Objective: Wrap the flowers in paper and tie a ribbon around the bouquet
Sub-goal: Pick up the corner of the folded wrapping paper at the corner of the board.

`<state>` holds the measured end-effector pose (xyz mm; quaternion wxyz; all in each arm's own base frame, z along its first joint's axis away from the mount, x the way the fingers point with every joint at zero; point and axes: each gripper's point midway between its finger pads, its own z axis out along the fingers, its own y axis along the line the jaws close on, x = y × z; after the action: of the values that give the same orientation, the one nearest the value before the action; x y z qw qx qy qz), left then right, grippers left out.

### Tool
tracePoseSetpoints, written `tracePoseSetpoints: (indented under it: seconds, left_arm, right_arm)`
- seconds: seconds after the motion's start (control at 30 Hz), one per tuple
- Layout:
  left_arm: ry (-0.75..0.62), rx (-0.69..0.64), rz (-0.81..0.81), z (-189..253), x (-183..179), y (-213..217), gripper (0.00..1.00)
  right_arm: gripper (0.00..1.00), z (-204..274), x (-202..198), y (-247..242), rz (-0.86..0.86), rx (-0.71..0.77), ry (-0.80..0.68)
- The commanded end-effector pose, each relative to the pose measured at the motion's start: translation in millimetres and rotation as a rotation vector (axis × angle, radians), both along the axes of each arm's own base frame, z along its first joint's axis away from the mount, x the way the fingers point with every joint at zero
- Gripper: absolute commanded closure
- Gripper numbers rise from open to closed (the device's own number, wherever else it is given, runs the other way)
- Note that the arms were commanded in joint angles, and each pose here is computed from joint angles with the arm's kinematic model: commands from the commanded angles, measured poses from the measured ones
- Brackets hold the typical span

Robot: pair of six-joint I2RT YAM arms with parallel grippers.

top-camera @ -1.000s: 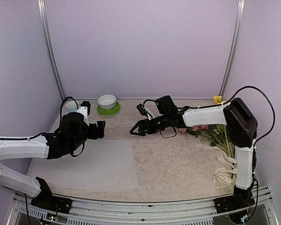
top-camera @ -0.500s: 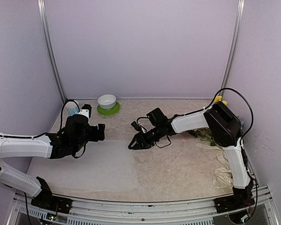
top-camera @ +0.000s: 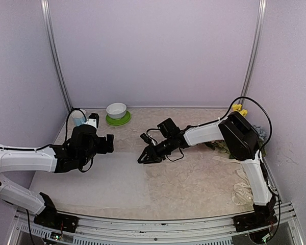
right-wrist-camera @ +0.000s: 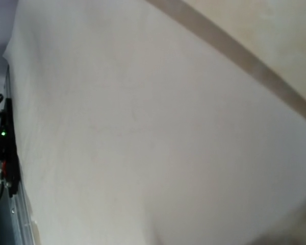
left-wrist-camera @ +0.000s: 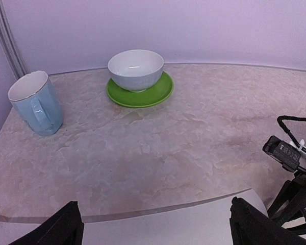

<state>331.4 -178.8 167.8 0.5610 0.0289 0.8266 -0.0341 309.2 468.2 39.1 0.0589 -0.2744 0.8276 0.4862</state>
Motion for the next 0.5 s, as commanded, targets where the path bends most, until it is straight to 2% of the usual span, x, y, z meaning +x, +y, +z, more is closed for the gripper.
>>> tracePoseSetpoints:
  seconds: [0.0,0.07,0.13,0.37,0.47]
  left_arm:
    - [-0.014,0.011,0.0,7.1,2.4,-2.8,0.02]
    - [-0.01,0.013,-0.007,6.7,3.1,-4.7,0.02]
    - [-0.012,0.013,-0.032,9.4,2.7,-8.7,0.02]
    - [-0.109,-0.053,-0.305,38.4,-17.7,-46.4,0.14]
    - [-0.226,0.005,-0.429,58.8,-42.0,-66.3,0.14]
  right_arm:
    - [0.64,5.6,-2.9,20.5,0.042,0.072,0.018]
    - [0.75,8.8,-7.1,25.9,0.067,0.112,0.058]
    - [0.98,19.3,-8.2,30.0,0.082,0.159,0.066]
    - [1.0,103.2,12.0,14.2,0.061,0.264,-0.134]
    - [1.0,149.8,23.0,-10.4,-0.015,0.279,-0.216]
